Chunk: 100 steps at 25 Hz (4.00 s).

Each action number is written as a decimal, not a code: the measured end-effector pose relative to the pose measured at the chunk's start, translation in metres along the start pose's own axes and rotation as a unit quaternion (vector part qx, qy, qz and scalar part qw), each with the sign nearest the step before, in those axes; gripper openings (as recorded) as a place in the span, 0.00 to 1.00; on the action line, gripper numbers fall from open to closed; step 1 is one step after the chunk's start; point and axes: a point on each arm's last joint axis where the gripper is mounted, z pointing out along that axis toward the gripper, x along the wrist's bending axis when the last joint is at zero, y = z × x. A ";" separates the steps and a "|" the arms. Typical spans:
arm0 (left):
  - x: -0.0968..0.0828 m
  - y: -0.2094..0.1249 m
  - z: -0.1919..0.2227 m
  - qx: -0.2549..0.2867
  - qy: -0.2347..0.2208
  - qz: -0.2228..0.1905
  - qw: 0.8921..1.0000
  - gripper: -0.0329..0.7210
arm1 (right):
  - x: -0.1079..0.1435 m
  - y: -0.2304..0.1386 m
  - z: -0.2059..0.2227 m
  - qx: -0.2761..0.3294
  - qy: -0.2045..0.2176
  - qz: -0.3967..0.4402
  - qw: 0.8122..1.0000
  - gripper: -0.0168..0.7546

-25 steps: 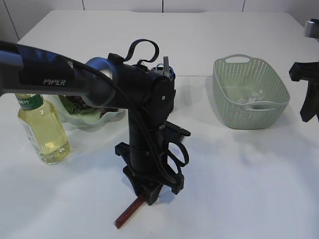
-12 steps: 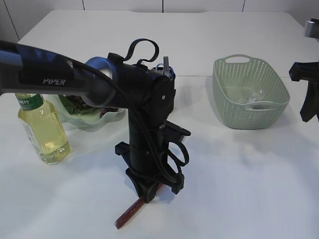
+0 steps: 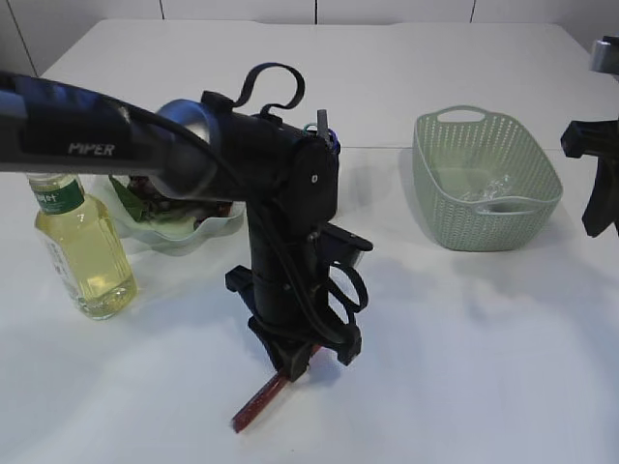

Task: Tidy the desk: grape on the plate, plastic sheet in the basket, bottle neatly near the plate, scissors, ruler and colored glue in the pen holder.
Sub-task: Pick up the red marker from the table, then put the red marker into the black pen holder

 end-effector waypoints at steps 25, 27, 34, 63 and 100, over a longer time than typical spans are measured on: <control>-0.006 -0.022 -0.123 -0.212 -0.027 -0.010 0.977 0.17 | 0.000 0.000 0.000 0.000 0.000 0.000 1.000 0.34; -0.004 -0.031 -0.132 -0.249 -0.028 -0.010 0.968 0.17 | 0.000 0.000 0.000 0.000 0.000 0.000 1.000 0.34; 0.002 -0.061 -0.142 -0.388 -0.026 0.001 0.921 0.17 | 0.000 0.000 0.000 0.000 0.000 0.000 1.000 0.34; 0.076 0.005 -0.128 -0.727 0.016 -0.009 0.686 0.18 | -0.001 0.000 0.000 -0.001 -0.004 -0.003 1.000 0.34; 0.130 0.055 -0.073 -0.700 0.048 -0.064 0.710 0.22 | -0.002 0.000 -0.001 -0.002 -0.011 -0.006 1.000 0.33</control>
